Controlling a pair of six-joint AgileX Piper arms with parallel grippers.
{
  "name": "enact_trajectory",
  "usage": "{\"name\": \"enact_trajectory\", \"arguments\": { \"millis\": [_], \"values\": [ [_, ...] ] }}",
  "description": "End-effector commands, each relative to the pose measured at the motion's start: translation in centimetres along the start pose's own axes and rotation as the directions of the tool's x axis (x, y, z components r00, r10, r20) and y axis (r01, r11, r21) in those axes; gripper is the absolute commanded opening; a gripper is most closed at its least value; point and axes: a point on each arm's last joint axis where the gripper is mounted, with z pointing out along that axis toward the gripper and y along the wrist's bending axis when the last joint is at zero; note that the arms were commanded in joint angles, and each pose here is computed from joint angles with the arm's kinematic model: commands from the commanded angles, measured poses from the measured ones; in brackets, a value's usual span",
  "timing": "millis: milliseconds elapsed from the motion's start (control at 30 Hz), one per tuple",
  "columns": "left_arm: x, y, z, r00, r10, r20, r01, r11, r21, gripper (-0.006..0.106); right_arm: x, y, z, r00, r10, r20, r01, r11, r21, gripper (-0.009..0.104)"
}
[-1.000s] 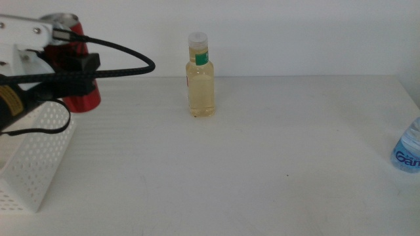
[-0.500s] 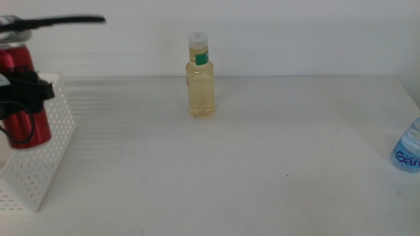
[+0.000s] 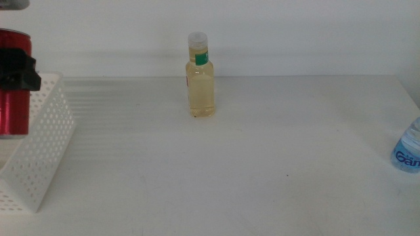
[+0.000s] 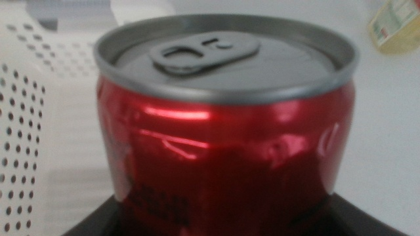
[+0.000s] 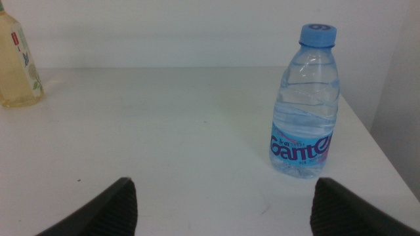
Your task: Use arms to grab the bottles and put them into the dustbin to the left of the table.
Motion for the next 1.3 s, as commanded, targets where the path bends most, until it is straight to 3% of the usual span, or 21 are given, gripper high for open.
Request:
{"name": "enact_trajectory", "arguments": {
  "millis": [0,233,567,1267],
  "values": [
    [-2.6,0.3,-1.7,0.996,-0.017,0.09,0.017,1.0,0.007,-0.002,-1.0,0.0,-0.3,0.994,-0.02,0.103,0.02,1.0,0.003,0.075],
    [-4.4,2.6,0.2,0.998,-0.039,-0.046,0.038,0.999,-0.017,-0.002,-1.0,0.0,-0.3,0.994,-0.02,0.103,0.02,1.0,0.003,0.075],
    [-3.3,7.9,4.0,0.979,-0.114,-0.169,0.099,0.991,-0.095,-0.002,-1.0,0.0,-0.3,0.994,-0.02,0.103,0.02,1.0,0.003,0.075],
    [-0.8,11.3,13.6,0.931,-0.137,-0.339,0.116,0.99,-0.083,-0.002,-1.0,0.0,-0.3,0.994,-0.02,0.103,0.02,1.0,0.003,0.075]
  ]
}}
